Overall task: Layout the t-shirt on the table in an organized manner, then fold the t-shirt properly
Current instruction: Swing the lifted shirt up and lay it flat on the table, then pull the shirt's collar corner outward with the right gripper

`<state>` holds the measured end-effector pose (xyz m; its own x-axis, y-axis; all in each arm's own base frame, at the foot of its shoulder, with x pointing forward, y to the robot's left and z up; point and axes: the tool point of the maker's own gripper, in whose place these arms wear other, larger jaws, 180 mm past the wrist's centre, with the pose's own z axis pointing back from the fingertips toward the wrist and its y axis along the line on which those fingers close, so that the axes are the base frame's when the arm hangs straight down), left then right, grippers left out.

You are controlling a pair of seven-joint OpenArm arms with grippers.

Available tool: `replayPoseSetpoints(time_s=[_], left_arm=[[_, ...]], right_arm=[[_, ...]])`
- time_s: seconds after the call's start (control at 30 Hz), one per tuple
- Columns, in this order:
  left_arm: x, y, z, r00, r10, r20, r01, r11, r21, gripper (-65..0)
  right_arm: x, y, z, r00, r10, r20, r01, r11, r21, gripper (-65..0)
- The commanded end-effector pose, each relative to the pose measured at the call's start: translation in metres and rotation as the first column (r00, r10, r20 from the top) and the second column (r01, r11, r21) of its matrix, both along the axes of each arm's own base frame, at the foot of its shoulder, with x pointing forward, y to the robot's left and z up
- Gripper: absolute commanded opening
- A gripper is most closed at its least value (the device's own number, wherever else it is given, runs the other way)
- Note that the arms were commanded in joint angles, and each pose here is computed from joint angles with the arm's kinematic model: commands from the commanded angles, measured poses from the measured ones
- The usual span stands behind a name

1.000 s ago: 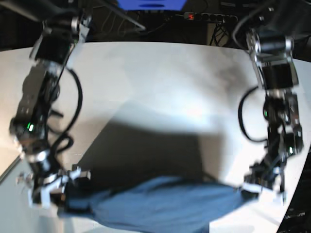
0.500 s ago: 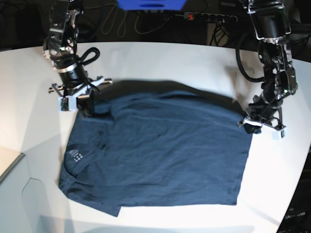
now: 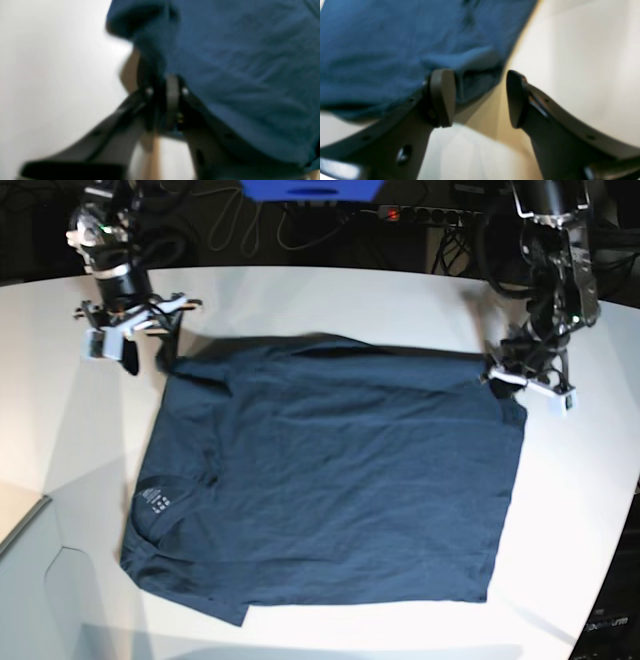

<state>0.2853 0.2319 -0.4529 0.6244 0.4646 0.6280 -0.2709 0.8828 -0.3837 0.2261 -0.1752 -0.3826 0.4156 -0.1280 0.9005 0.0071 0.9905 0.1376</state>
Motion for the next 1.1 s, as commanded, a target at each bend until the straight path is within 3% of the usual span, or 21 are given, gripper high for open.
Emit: replayPoseSetpoints(time_s=[0.0,0.13,0.23,0.37,0.47,0.7,0.93,1.07], left_arm=[[0.007,0.002,0.012,0.999,-0.006,0.045,0.005,1.0,0.01,-50.6],[-0.007,0.001,0.023,0.998,-0.023,0.063,0.021,0.999,0.038,-32.5],[-0.017,0.013,0.035,0.996,0.014,0.089,-0.019,0.998,0.056,-29.6],[-0.035,0.046,0.046,0.983,0.143,0.116,-0.151,0.987,0.062,-29.4],[-0.043,0.07,0.051,0.966,0.221,0.131,-0.231,0.97,0.069,-29.3],[-0.05,0.077,0.042,0.964,0.244,0.105,-0.252,0.965,0.067,-29.3],[-0.05,0.077,0.041,0.964,0.245,0.104,-0.252,0.965,0.066,-29.3],[-0.048,0.077,0.043,0.963,0.245,0.109,-0.253,0.965,0.065,-29.3]], right_arm=[[0.004,-0.003,0.019,0.998,-0.013,0.069,0.012,1.0,0.013,-31.7],[0.004,-0.01,0.045,0.991,-0.03,0.127,0.029,1.0,0.008,-31.7],[0.009,-0.009,0.062,0.985,-0.02,0.17,0.022,1.0,-0.01,-31.5],[0.025,0.013,0.071,0.979,0.039,0.201,-0.041,0.999,0.005,-31.4],[0.051,0.028,0.064,0.986,0.086,0.143,-0.089,0.996,0.017,-31.4],[0.109,0.031,0.013,0.984,0.16,-0.078,-0.157,0.987,0.043,-31.3],[0.118,0.006,-0.026,0.945,0.221,-0.24,-0.26,0.955,-0.144,-26.4],[0.112,-0.001,-0.034,0.931,0.236,-0.28,-0.292,0.94,-0.177,-25.0]])
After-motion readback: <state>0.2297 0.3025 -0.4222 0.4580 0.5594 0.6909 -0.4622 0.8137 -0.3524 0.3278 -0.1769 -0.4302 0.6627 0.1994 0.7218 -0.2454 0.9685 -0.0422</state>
